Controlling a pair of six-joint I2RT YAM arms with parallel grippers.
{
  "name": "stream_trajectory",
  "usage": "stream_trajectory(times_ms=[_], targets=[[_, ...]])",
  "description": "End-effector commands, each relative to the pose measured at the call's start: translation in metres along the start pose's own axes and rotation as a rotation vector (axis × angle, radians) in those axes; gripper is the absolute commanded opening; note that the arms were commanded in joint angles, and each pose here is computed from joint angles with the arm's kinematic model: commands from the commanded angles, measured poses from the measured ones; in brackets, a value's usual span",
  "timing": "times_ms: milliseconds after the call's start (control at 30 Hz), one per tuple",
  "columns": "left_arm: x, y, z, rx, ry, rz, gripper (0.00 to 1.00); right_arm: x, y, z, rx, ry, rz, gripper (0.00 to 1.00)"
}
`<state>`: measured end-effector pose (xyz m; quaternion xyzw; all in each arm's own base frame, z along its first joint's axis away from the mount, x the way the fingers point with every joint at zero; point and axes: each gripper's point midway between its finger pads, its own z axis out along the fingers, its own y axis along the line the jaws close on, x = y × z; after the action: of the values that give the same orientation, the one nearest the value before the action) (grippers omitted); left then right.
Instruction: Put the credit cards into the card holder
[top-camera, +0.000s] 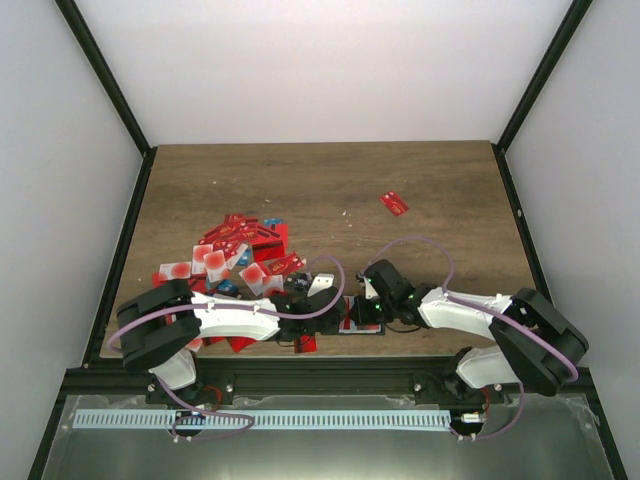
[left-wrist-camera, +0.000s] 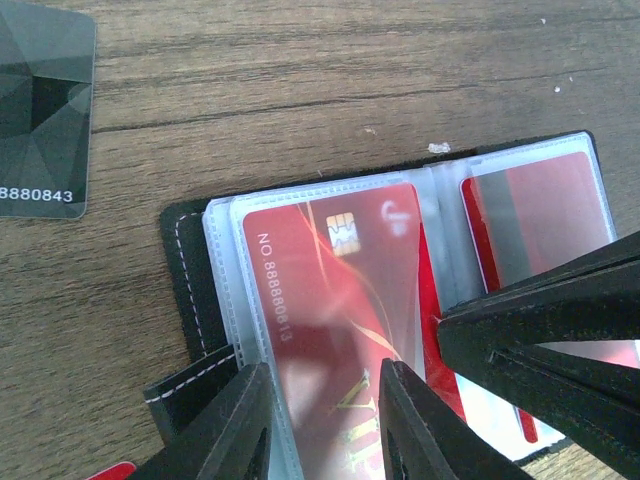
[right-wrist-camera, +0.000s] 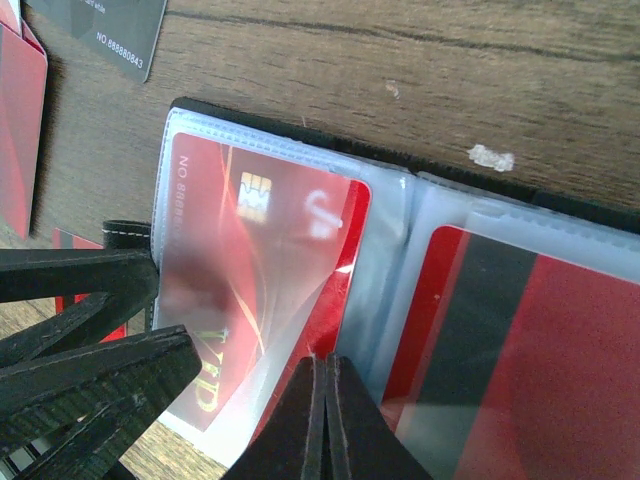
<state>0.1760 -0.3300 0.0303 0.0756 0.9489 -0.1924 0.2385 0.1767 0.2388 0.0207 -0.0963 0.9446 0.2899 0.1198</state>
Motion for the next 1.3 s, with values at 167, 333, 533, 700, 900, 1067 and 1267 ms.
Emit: stream_trajectory(times_ms=[167, 333, 533, 700, 900, 1067, 1267], targets=[[0.001, -0.016, 0.001, 0.060, 0.015, 0.008, 0.32, 0.017, -0.022, 0.006, 0.080, 0.042, 0.019, 0.01], [-0.004, -0.022, -0.004, 0.081, 0.004, 0.009, 0.32, 0.015, -0.020, 0.004, 0.081, 0.037, 0.015, 0.01], [-0.007, -0.028, -0.005, 0.095, 0.002, 0.012, 0.32, 0.012, -0.019, 0.000, 0.084, 0.024, 0.011, 0.01], [-0.007, -0.034, -0.006, 0.122, 0.005, 0.011, 0.32, 0.010, -0.018, -0.001, 0.087, 0.019, 0.009, 0.01], [-0.012, -0.039, -0.011, 0.144, -0.009, 0.006, 0.32, 0.008, -0.018, -0.002, 0.091, 0.011, 0.010, 0.01], [-0.017, -0.044, -0.018, 0.172, -0.024, 0.001, 0.32, 0.007, -0.018, -0.003, 0.093, 0.008, 0.014, 0.01], [-0.019, -0.049, -0.019, 0.190, -0.032, 0.004, 0.32, 0.007, -0.018, -0.005, 0.096, 0.001, 0.016, 0.01]])
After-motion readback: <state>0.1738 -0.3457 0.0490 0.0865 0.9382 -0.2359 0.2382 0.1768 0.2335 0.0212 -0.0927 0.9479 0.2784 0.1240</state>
